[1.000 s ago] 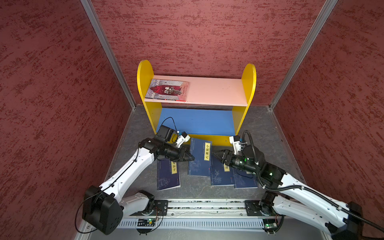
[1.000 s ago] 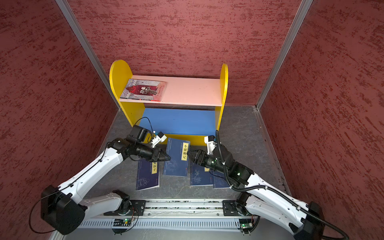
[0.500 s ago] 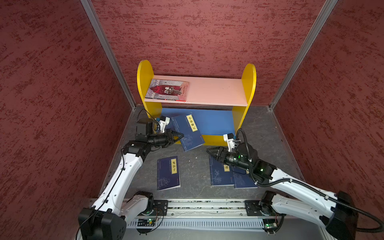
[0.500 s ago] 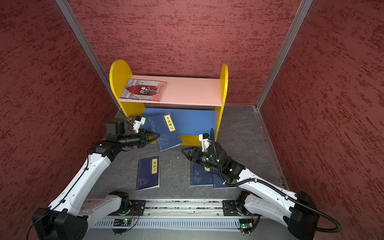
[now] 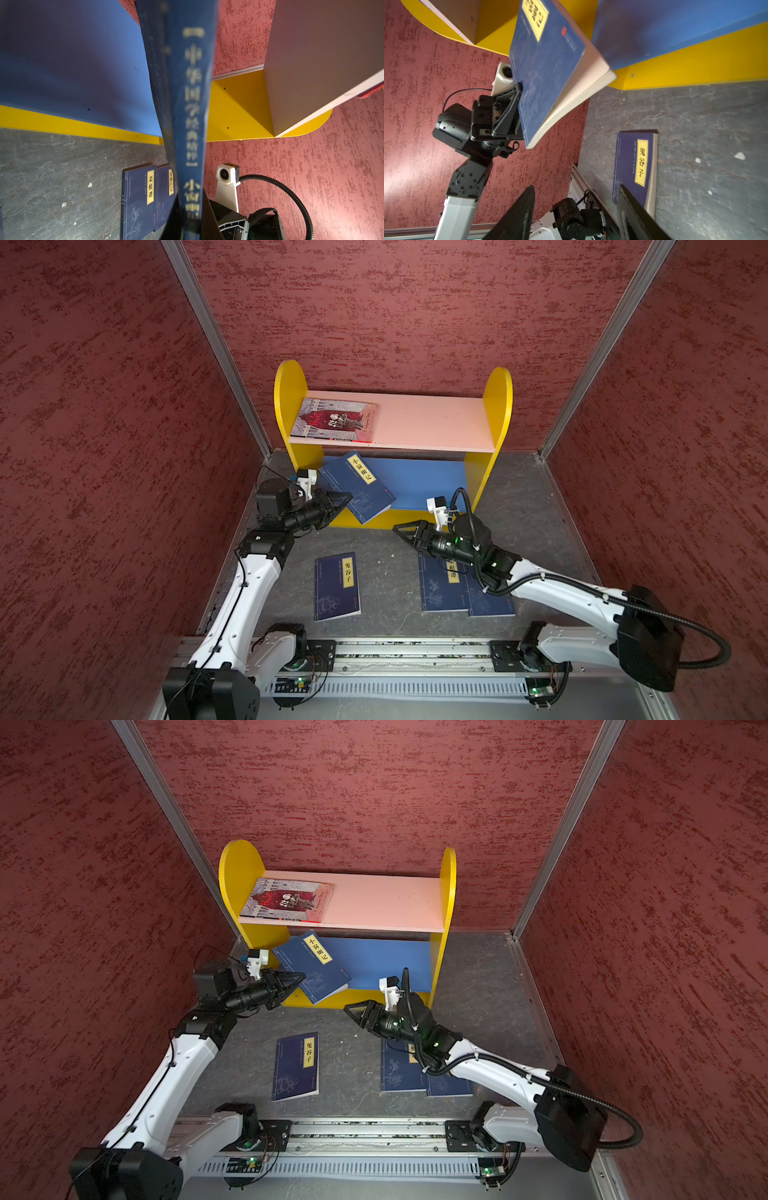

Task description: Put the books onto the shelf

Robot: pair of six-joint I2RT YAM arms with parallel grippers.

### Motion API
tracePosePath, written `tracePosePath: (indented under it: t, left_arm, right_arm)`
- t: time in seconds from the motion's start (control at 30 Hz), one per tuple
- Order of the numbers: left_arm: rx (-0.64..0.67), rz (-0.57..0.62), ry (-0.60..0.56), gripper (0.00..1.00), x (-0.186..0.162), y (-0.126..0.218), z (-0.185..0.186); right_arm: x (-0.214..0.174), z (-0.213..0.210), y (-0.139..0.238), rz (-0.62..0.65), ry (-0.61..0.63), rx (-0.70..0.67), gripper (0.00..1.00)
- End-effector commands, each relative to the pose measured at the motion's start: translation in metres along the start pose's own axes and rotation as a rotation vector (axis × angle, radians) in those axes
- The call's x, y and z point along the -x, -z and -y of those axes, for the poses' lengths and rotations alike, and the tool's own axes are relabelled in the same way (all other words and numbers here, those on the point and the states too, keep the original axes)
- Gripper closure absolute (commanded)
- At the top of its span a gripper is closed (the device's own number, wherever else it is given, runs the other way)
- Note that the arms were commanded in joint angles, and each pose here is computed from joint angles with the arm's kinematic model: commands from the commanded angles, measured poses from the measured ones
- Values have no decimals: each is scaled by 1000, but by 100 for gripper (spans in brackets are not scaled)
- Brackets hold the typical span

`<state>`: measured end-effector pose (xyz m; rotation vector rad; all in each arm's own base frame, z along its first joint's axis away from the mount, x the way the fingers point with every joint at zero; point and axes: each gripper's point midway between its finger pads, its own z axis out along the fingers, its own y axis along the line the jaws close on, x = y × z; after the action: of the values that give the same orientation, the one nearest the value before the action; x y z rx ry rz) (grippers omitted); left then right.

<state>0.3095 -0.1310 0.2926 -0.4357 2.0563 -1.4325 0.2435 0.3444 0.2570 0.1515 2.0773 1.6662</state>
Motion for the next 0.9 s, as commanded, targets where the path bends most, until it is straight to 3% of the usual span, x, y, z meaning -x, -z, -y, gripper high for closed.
tracePosePath:
  t: [0.0,0.17,0.87]
  left_arm:
    - [-32,88,-19,100,21,2,9]
    - [27,143,32,100,32,0,-11]
    - [217,156,226,100,46,-24,-94]
  right_arm:
    - [13,-25,-5,40,7,81,36]
    - [14,-19,-16,44,-22,103,37]
    - [18,15,-53,45,-89,22,41]
